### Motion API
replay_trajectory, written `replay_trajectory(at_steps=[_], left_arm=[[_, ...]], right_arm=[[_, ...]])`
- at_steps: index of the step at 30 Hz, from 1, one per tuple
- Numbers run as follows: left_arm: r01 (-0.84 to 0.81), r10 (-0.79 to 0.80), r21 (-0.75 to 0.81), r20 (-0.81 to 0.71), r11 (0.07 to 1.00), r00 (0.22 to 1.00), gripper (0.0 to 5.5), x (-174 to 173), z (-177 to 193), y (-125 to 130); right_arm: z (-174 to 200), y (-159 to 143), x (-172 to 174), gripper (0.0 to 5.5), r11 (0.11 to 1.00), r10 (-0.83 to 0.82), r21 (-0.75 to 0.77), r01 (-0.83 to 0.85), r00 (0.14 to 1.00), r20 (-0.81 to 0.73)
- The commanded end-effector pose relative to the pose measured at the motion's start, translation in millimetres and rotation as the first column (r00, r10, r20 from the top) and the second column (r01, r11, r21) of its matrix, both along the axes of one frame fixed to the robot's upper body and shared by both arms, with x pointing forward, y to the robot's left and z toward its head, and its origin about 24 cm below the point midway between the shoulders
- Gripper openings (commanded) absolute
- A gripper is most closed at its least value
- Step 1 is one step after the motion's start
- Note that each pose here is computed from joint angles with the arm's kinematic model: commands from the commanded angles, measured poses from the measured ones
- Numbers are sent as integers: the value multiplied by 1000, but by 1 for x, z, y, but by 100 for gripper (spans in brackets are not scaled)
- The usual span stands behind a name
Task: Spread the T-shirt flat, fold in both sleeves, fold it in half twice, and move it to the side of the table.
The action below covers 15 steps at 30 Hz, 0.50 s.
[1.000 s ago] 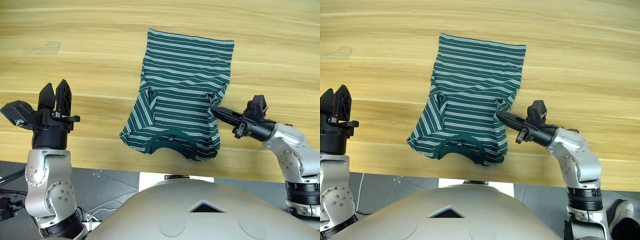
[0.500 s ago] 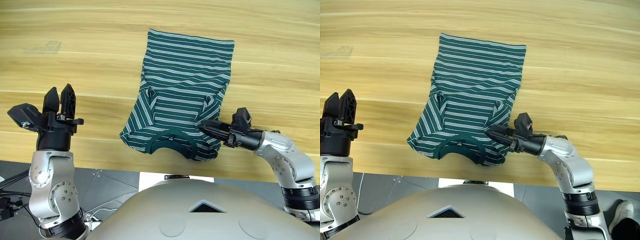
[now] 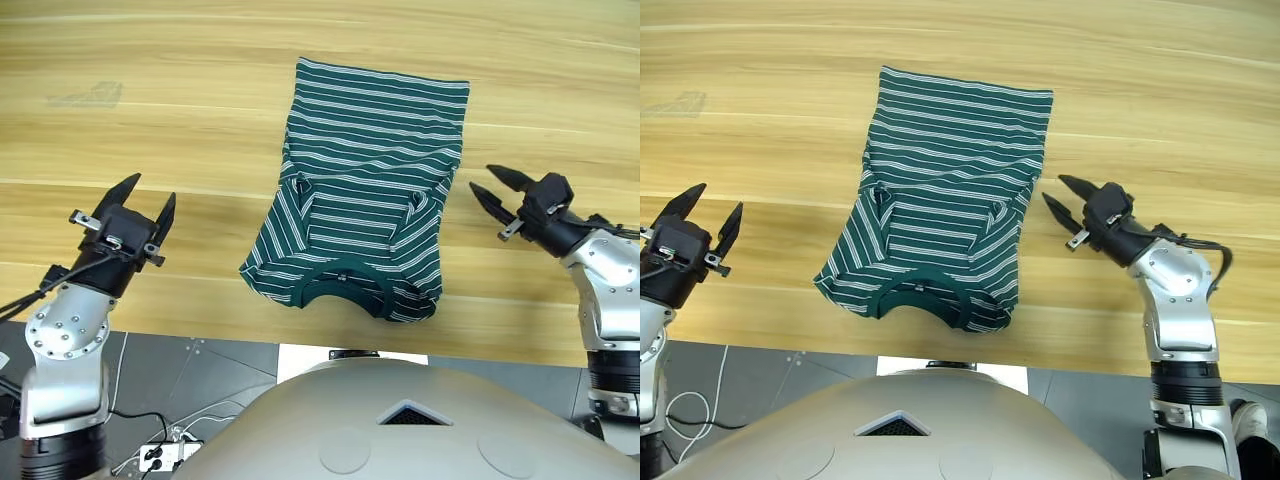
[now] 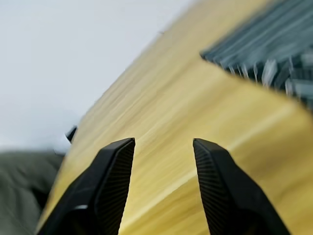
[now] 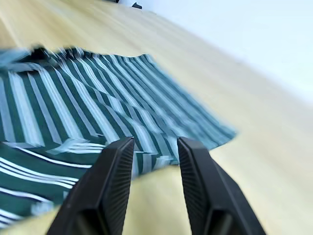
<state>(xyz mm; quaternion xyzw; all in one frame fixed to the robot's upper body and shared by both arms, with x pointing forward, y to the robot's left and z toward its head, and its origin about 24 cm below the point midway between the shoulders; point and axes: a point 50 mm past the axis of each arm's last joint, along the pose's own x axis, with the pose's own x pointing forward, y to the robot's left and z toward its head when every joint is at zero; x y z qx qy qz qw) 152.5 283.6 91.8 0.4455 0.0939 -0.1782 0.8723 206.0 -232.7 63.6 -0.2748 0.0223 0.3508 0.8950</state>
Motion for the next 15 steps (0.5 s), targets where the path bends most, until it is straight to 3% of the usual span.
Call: replay_trajectory(at_steps=[1, 7, 12, 15], left_arm=[[460, -419, 380, -190, 802, 888, 224, 10, -8, -11], [645, -574, 485, -309, 591, 758, 224, -1, -21, -6], [740, -644, 517, -399, 430, 653, 224, -16, -35, -1], [751, -656, 532, -411, 391, 633, 224, -18, -40, 0]], right_arm=[[-11, -13, -29, 162, 858, 391, -409, -311, 911, 129], [-35, -26, -75, 162, 657, 649, -475, -586, 760, -41], [-46, -28, -89, 162, 627, 686, -445, -640, 724, -76], [-48, -24, -88, 162, 629, 693, -434, -646, 718, -65]])
